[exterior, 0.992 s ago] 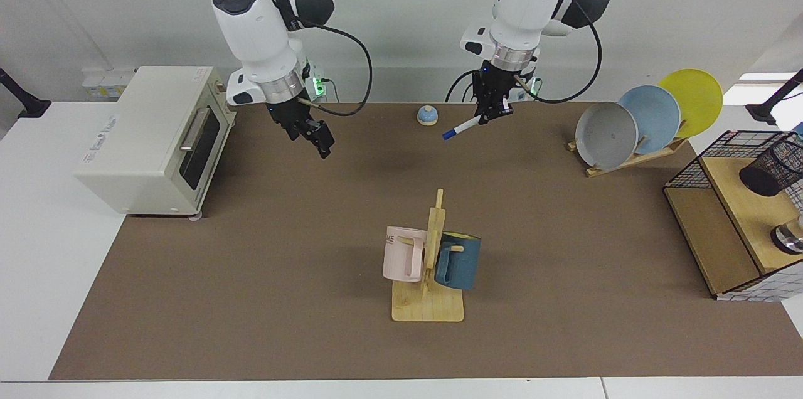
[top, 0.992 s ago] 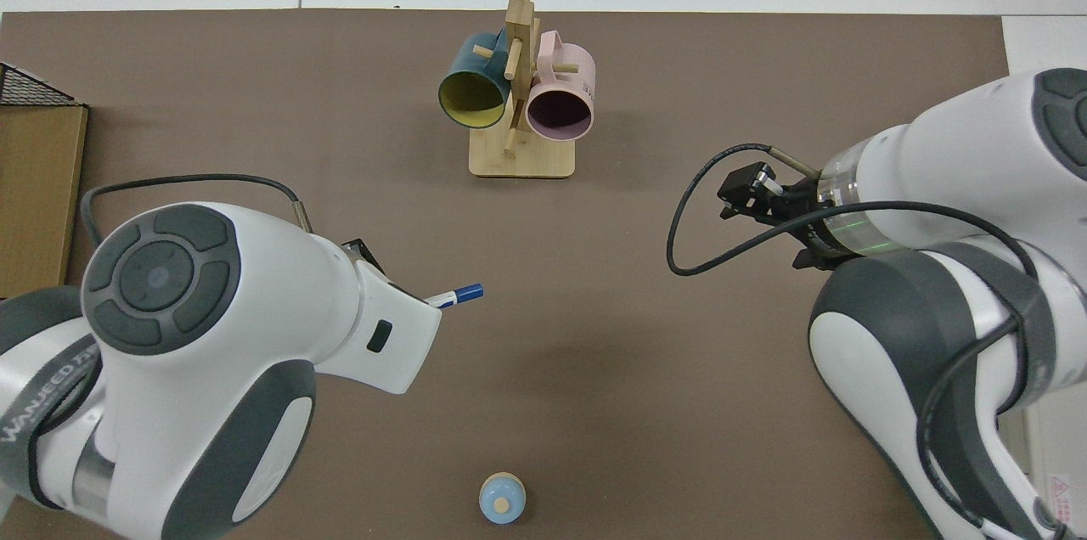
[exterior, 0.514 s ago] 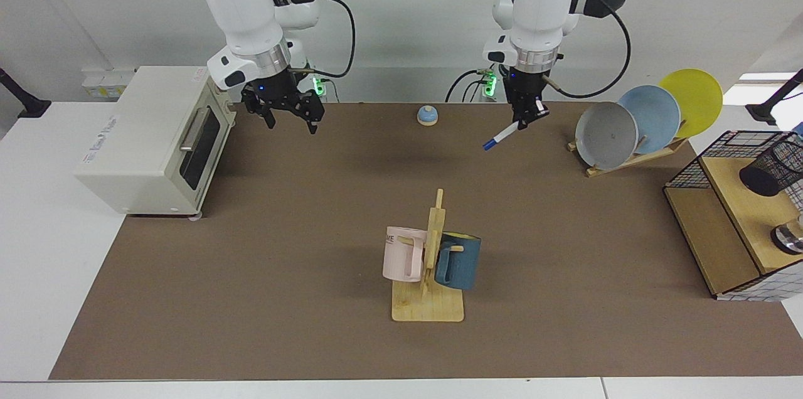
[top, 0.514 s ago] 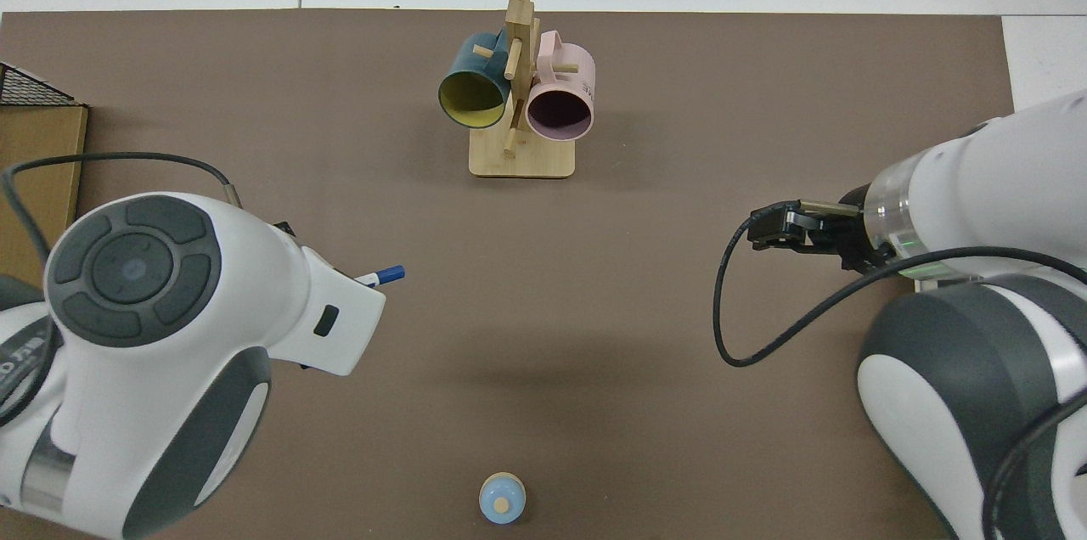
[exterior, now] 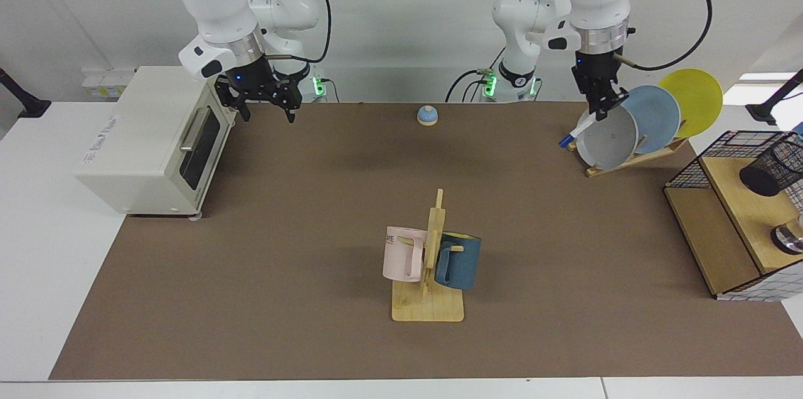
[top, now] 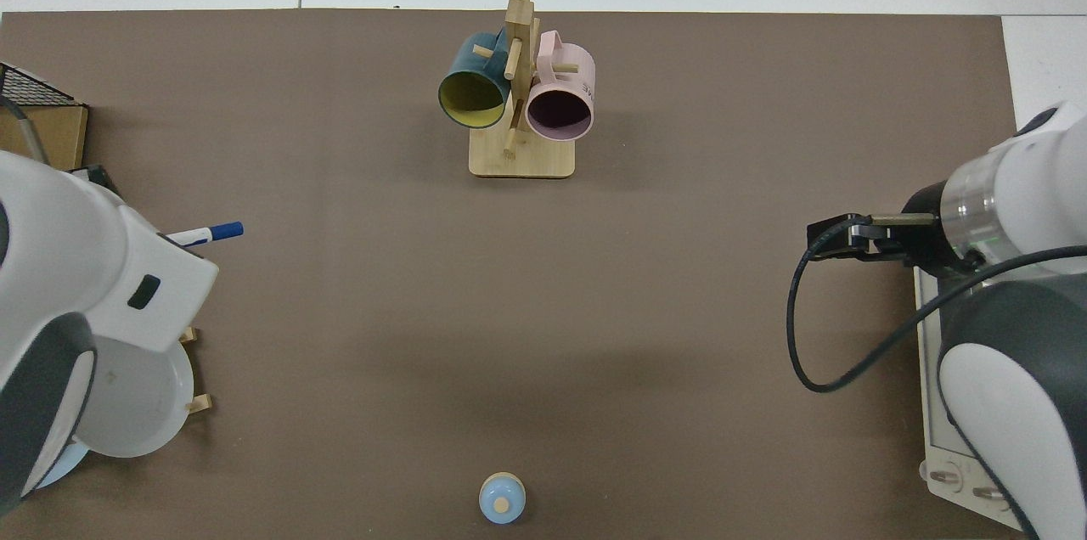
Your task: Put markers into pen holder
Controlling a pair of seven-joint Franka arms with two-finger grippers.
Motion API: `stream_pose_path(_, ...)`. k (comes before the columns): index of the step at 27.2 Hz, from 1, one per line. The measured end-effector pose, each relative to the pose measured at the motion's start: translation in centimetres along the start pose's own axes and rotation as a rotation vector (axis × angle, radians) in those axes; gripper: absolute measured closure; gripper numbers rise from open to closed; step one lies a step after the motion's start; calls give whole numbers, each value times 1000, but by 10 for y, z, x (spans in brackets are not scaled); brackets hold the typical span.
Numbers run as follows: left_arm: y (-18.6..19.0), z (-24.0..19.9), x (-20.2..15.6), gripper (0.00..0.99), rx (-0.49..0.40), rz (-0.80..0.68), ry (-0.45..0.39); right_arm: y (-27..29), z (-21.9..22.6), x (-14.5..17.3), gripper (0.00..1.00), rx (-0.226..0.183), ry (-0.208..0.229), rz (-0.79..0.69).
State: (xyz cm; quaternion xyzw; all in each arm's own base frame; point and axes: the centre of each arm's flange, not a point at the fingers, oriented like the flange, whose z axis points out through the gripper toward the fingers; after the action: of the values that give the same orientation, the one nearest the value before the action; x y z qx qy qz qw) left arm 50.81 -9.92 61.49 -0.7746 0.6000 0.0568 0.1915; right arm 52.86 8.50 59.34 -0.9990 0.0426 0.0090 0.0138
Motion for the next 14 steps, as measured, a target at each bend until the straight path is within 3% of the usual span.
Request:
stream_pose_path(6, -12, -2, -24, 828, 44, 5, -82, 10, -20, 11, 4, -40, -2, -81)
stream_pose_path(14, -31, -4, -66, 828, 115, -13, -250, 10, -23, 25, 4, -55, 3, -116)
